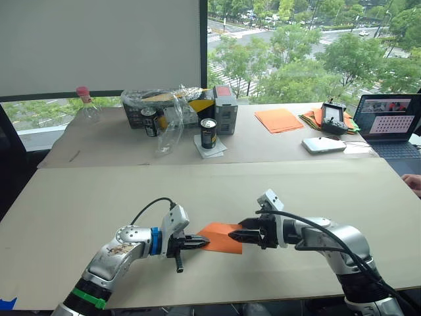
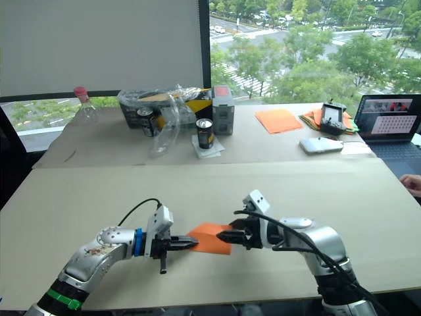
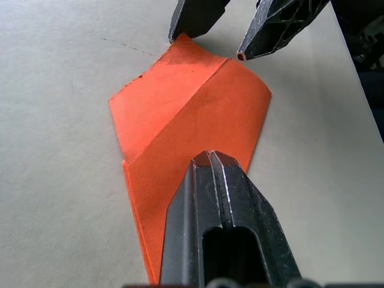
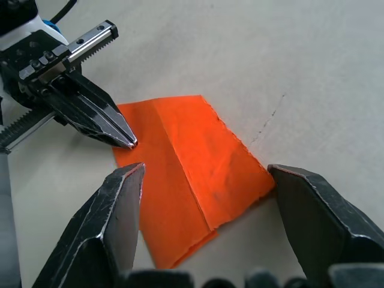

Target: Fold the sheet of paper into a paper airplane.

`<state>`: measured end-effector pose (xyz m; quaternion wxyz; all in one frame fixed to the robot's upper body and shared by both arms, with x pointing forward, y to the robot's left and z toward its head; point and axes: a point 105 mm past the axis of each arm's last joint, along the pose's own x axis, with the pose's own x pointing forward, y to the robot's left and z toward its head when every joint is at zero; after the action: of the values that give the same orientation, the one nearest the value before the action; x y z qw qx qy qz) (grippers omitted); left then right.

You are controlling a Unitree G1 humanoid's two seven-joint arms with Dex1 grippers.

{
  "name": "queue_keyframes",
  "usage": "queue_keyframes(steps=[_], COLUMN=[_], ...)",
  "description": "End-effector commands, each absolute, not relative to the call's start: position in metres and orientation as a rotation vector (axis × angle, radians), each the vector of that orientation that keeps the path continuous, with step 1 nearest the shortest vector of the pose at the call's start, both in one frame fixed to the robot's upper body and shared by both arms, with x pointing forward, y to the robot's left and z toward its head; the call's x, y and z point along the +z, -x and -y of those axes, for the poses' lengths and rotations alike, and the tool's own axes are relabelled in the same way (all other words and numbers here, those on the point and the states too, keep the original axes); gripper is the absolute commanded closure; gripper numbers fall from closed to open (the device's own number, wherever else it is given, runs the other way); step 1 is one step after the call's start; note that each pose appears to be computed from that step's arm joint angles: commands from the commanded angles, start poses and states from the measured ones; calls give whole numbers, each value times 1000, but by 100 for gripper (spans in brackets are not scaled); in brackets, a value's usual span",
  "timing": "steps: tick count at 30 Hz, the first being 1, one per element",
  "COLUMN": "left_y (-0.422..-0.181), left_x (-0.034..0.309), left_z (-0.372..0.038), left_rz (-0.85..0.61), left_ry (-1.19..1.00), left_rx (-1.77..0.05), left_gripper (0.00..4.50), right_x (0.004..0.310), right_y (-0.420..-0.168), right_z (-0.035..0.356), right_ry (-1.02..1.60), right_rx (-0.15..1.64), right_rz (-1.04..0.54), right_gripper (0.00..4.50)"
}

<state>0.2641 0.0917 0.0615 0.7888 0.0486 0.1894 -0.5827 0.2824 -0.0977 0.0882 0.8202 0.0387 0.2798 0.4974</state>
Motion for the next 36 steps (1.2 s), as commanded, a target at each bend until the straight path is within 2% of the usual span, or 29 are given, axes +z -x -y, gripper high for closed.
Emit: queue_keyframes(steps=[1,4,7,9,13,17,21,27,32,36], left_y=[-257,-257,-257,-257,-257,-257,-257,-258,-259,-257], left_x=[44,43,43,42,42,42,41,42,43,43], left_z=[-93,-95,-96,-96,-96,-95,-95,-95,-96,-96], left_rz=[-486,-490,-492,-493,-495,-498,-499,-502,-504,-507], left_ry=[-103,-105,-105,-106,-105,-104,-100,-106,-108,-106], left_rx=[-1248,-1244,-1242,-1242,-1246,-1252,-1253,-1258,-1256,-1257], left_gripper=[450,450,450,450,450,450,450,450,450,450], right_x=[103,106,108,109,111,124,116,111,106,85], right_y=[-285,-286,-285,-285,-286,-282,-271,-274,-262,-257], right_z=[96,97,97,97,98,89,89,98,95,100], right_ry=[-93,-80,-79,-73,-42,151,438,751,866,953], right_rx=[1073,1073,1078,1079,1080,1147,1211,1244,1324,1350], right_rz=[-539,-522,-517,-513,-490,-301,-174,-35,68,48], right_gripper=[167,269,390,447,447,447,447,447,447,447])
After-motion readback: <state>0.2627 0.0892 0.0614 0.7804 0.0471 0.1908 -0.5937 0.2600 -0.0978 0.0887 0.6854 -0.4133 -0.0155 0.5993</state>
